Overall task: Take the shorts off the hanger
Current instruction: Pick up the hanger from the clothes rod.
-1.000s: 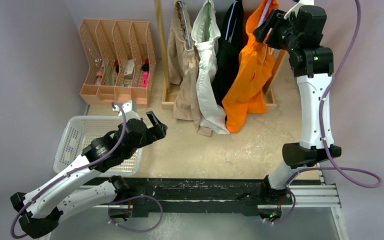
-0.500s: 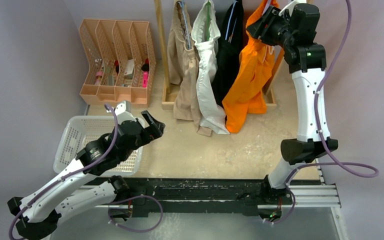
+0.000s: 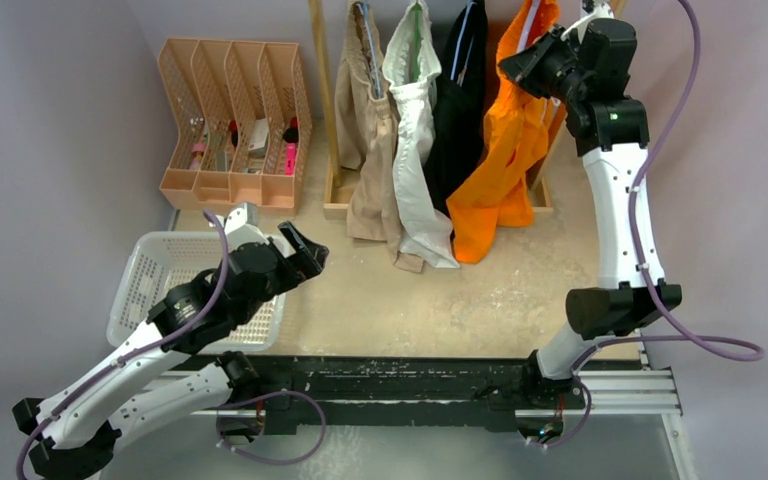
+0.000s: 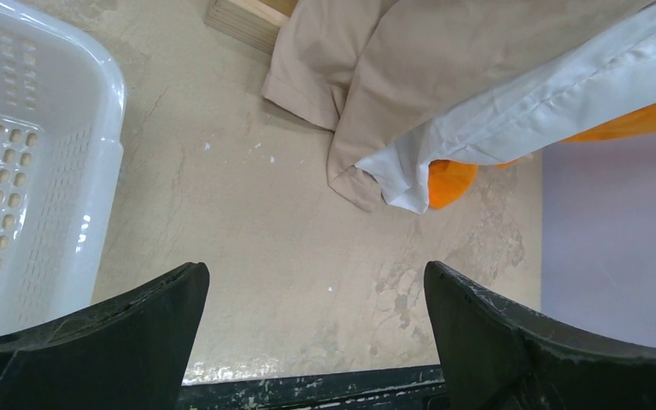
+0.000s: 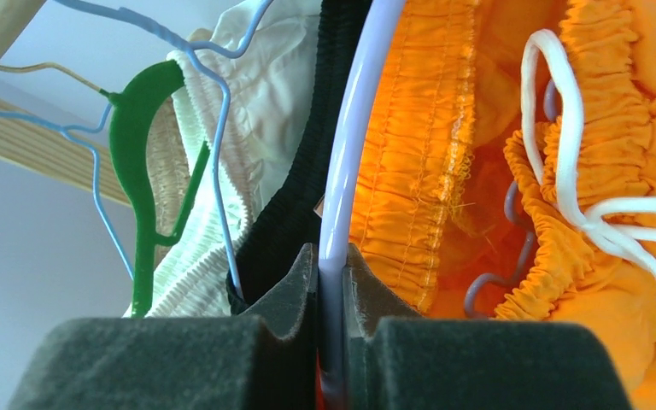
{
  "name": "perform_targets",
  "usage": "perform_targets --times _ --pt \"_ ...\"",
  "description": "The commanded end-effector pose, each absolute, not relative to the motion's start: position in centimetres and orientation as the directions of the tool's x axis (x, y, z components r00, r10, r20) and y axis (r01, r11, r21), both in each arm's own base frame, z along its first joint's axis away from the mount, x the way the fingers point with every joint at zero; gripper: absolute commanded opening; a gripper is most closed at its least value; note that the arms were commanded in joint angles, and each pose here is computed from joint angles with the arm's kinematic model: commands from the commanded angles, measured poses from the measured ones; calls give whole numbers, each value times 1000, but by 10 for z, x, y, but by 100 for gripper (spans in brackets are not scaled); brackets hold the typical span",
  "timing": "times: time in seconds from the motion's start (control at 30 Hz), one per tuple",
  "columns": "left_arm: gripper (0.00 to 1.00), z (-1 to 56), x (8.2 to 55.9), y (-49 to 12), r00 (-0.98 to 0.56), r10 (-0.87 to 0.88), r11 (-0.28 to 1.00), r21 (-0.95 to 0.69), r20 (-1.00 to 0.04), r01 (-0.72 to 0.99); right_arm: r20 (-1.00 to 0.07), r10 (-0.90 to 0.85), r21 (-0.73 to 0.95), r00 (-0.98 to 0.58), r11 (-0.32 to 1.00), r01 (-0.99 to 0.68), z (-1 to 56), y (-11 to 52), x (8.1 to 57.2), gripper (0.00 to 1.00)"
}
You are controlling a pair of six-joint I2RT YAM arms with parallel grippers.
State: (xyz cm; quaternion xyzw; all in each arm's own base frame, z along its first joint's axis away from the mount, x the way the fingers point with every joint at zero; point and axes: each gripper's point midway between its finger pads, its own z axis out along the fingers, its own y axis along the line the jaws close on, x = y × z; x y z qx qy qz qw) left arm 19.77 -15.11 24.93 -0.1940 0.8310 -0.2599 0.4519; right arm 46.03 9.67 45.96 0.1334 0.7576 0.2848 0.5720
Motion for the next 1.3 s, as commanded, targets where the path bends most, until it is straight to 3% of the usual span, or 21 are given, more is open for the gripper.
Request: perform_targets --times 0.0,0.63,0.9,1.13,1.27 --pt "97 261 202 -146 -478 -591 775 -622 -649 -114 -830 529 557 -176 789 -260 524 98 435 2" --pt "96 244 201 -141 -513 -547 820 -546 -662 -171 -796 587 592 -146 706 -389 569 102 377 0" --pt "97 256 199 -136 -477 -566 800 -586 -672 -124 -785 588 615 -195 703 -358 525 102 339 0" --pt "100 271 195 -131 -432 -615 754 -652 -659 -79 -768 547 639 -333 684 -352 460 113 288 0" --pt "100 287 190 -145 -440 -627 703 -711 -643 38 -725 566 682 -393 670 -293 416 112 250 0"
